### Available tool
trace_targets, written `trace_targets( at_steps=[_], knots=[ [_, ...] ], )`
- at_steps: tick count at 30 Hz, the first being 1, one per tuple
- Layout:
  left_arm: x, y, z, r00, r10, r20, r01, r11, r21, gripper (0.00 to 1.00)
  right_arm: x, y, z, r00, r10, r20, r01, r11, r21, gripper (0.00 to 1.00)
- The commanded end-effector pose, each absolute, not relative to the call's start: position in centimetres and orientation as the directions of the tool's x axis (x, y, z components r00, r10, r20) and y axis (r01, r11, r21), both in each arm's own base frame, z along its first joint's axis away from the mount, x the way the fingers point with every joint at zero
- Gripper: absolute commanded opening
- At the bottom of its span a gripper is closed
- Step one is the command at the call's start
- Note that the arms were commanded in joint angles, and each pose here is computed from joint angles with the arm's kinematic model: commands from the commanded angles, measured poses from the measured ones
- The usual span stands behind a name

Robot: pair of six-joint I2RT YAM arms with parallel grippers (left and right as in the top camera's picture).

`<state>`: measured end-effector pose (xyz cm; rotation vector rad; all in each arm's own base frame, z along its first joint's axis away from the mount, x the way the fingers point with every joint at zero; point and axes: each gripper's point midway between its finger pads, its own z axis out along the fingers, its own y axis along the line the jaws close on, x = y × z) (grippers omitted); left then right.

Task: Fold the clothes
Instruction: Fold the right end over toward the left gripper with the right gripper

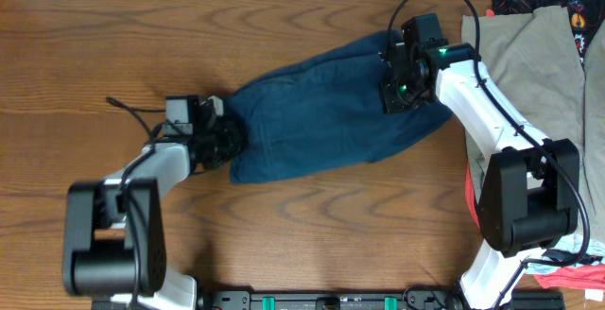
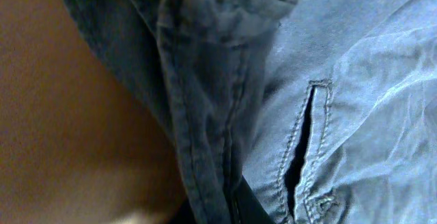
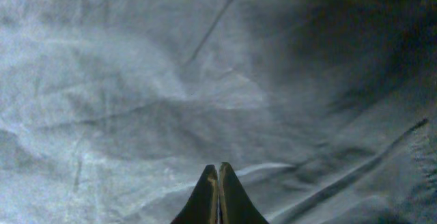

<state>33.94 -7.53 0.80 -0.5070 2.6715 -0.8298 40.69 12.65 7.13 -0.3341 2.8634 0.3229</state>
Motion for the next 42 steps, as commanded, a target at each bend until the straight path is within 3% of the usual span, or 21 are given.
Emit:
trace_targets(
  at_steps=[1, 7, 17, 24, 34, 42],
  knots=[
    [33.1, -6.1, 3.4, -0.872, -0.446, -0.2, -0.258, 0.767, -0.587, 0.06, 40.1, 14.4, 7.6, -0.937, -0.227, -0.264, -0.297, 0.918, 0.265, 0.01],
    [31.6, -5.9, 9.5, -0.84, -0.457, -0.292, -0.206, 0.767, -0.608, 0.06, 38.2, 18.6, 7.6, -0.89, -0.358, -0.283, -0.447, 0.811, 0.378, 0.01],
    [31.0, -6.0, 18.4, -0.717, -0.49, -0.495, -0.064, 0.754, -0.653, 0.06, 33.4, 25.9, 3.8, -0.831, -0.522, -0.194, -0.548, 0.703, 0.454, 0.01],
    [31.4, -6.0, 19.5, -0.691, -0.56, -0.458, -0.103, 0.703, -0.704, 0.06, 29.1, 32.1, 1.4, -0.727, -0.656, -0.204, -0.658, 0.58, 0.48, 0.01],
    [33.6, -6.6, 23.7, -0.605, -0.629, -0.487, -0.003, 0.614, -0.789, 0.06, 25.5, 39.1, 1.0, -0.623, -0.718, -0.312, -0.76, 0.46, 0.459, 0.01],
    [32.8, -6.5, 21.3, -0.659, -0.604, -0.449, -0.066, 0.641, -0.765, 0.06, 31.3, 35.9, 3.1, -0.65, -0.666, -0.366, -0.758, 0.601, 0.253, 0.05]
  ],
)
